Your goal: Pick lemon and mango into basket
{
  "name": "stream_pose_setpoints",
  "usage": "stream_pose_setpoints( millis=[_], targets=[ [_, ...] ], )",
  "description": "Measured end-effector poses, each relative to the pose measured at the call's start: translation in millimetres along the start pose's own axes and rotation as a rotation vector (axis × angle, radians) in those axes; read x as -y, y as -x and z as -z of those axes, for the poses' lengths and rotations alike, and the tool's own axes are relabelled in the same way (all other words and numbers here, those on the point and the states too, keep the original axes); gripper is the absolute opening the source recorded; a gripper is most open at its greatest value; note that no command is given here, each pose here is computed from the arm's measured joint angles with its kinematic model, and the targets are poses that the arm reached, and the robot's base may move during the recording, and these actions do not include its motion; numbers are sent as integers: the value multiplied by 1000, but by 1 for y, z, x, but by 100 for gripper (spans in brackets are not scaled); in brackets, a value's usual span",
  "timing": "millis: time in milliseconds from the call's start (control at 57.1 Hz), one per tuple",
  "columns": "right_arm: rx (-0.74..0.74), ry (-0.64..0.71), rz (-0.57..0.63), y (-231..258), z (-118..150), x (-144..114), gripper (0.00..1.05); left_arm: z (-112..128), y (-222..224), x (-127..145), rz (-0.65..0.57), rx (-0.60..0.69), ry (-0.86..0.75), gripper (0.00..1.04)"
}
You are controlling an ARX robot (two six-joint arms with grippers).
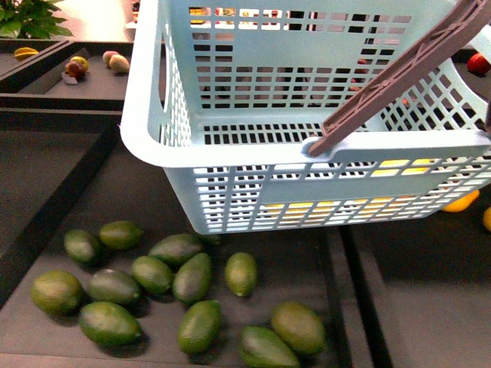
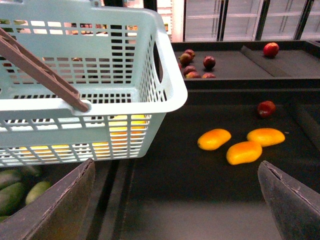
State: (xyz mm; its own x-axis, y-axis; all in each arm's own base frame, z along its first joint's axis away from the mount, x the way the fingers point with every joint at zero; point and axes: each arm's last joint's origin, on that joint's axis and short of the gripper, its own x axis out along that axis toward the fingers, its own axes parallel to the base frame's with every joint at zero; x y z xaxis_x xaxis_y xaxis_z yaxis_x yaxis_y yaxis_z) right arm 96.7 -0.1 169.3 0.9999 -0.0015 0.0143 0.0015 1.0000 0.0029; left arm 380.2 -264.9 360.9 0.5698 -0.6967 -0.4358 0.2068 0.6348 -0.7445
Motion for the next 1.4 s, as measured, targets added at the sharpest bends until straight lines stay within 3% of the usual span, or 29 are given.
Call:
stream_pose_setpoints(
  millis=[1138,1156,1261,1296,1401],
  targets=[
    [-2,0,-7,0,0,0,96,-7,2,-7,-38,37,-9,7],
    [-2,0,-6,0,0,0,96,-7,1,-7,-59,44,-3,7],
    [-2,0,-5,0,0,0,96,-3,2,-4,-522,174,125,7],
    [-2,0,-5,0,0,0,96,0,4,-9,-613,207,169,7],
    [-1,0,2,0,0,0,96,-2,0,-28,-703,288,227,7]
  ],
)
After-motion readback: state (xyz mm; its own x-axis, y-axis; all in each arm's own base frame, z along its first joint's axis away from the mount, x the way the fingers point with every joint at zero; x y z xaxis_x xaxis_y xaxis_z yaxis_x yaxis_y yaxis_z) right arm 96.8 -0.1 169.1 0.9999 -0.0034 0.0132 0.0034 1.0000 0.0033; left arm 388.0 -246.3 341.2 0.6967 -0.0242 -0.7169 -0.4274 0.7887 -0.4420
